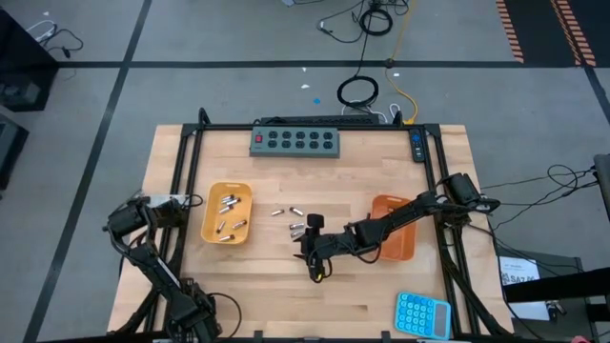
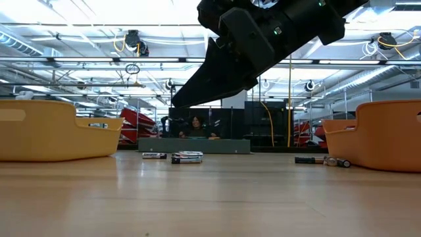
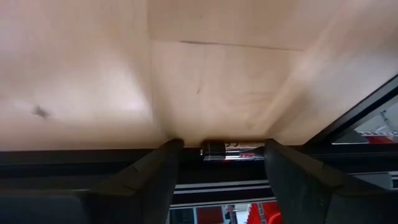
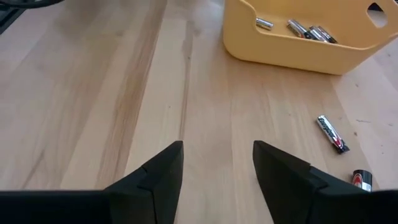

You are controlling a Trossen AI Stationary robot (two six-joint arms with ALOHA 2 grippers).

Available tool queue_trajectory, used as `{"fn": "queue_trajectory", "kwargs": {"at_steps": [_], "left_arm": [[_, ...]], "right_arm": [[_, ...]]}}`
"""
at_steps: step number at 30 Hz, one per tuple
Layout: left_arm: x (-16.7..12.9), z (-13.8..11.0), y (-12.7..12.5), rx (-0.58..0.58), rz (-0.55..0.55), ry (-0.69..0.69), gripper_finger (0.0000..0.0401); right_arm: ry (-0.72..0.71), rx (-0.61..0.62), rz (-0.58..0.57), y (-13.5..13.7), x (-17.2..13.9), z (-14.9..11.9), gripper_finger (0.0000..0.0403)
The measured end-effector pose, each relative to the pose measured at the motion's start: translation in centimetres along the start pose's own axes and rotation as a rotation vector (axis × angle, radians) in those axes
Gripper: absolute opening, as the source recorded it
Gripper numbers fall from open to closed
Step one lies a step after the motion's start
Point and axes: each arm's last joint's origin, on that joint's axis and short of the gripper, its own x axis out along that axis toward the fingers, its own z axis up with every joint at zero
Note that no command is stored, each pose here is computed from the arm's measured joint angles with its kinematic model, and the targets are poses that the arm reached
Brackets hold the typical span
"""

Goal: Sort batteries
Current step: Put the silver battery into the yellow bin

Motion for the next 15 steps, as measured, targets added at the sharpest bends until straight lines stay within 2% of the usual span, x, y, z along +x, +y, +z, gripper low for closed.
{"fn": "queue_trajectory", "kwargs": {"at_steps": [9,15], "left_arm": [[-0.3,0.2,0.6,0.014,0.024,0.018,0.0244],[-1.3,0.4,1.7,0.031,0.109,0.034,0.0244]], "right_arm": [[-0.006,0.002,0.000,0.0,0.0,0.1,0.0185],[-0.007,0.002,0.001,0.0,0.0,0.1,0.0185]]}}
